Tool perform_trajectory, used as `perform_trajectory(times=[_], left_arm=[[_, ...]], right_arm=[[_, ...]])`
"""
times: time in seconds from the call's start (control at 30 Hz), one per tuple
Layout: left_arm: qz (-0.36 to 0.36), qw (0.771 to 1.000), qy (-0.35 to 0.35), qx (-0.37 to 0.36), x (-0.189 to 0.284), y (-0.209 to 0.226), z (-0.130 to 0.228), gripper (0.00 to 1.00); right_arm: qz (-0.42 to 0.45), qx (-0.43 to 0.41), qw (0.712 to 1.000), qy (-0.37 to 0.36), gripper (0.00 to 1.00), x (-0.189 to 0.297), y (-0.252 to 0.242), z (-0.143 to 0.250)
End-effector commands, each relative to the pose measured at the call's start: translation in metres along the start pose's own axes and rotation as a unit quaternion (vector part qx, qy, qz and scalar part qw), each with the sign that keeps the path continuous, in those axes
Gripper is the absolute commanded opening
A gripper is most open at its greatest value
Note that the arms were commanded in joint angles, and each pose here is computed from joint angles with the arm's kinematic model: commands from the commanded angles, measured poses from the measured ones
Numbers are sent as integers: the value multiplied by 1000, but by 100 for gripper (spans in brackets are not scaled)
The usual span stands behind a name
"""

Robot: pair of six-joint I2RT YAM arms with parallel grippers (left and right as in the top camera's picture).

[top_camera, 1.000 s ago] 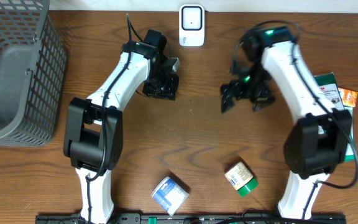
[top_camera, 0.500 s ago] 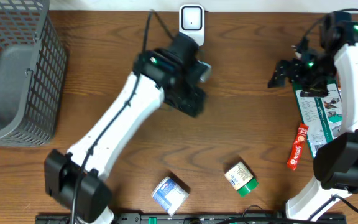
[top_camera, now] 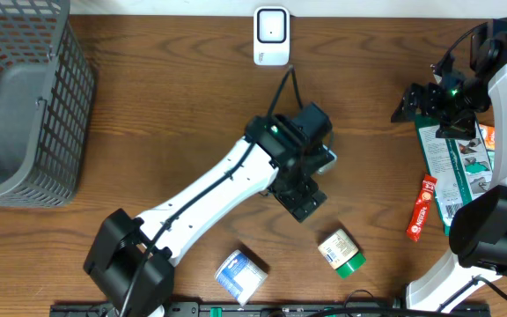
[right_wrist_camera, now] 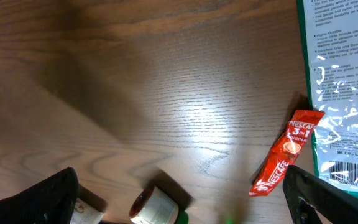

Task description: Scan the item barcode

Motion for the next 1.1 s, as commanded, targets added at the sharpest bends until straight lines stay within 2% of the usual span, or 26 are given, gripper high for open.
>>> perform_trajectory(times=[0.0, 0.17, 0.33, 0.53, 0.73, 1.07], left_arm=[[-3, 1000, 5, -30, -19, -6, 5, 94], [3, 998, -40, -55, -34, -26, -7, 94], [-41, 996, -73, -38, -41, -36, -13, 94], [-35, 996, -67, -52, -54, -59, -8, 94], [-80, 992, -55, -79, -75, -69, 0, 94], [-77, 989, -45, -120, -90, -98, 13, 94]], right_arm=[[4, -5, 1000, -3, 99, 1, -1, 0], [4, -2, 1000, -5, 99, 1, 0, -1], [4, -2, 1000, -6, 99, 1, 0, -1], [6, -2, 1000, -6, 99, 1, -1, -1], [6, -2, 1000, -6, 99, 1, -1, -1], [6, -2, 1000, -6, 99, 1, -1, -1]])
Point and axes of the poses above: each gripper's point midway between its finger pads, its own x axis back along the fingers, its own y axis along the line the jaws close on, z = x × y, the point moved 5 cm from there along x, back along the fingers, and after that the axes turned 11 degrees about x, right-handed, at the moved point
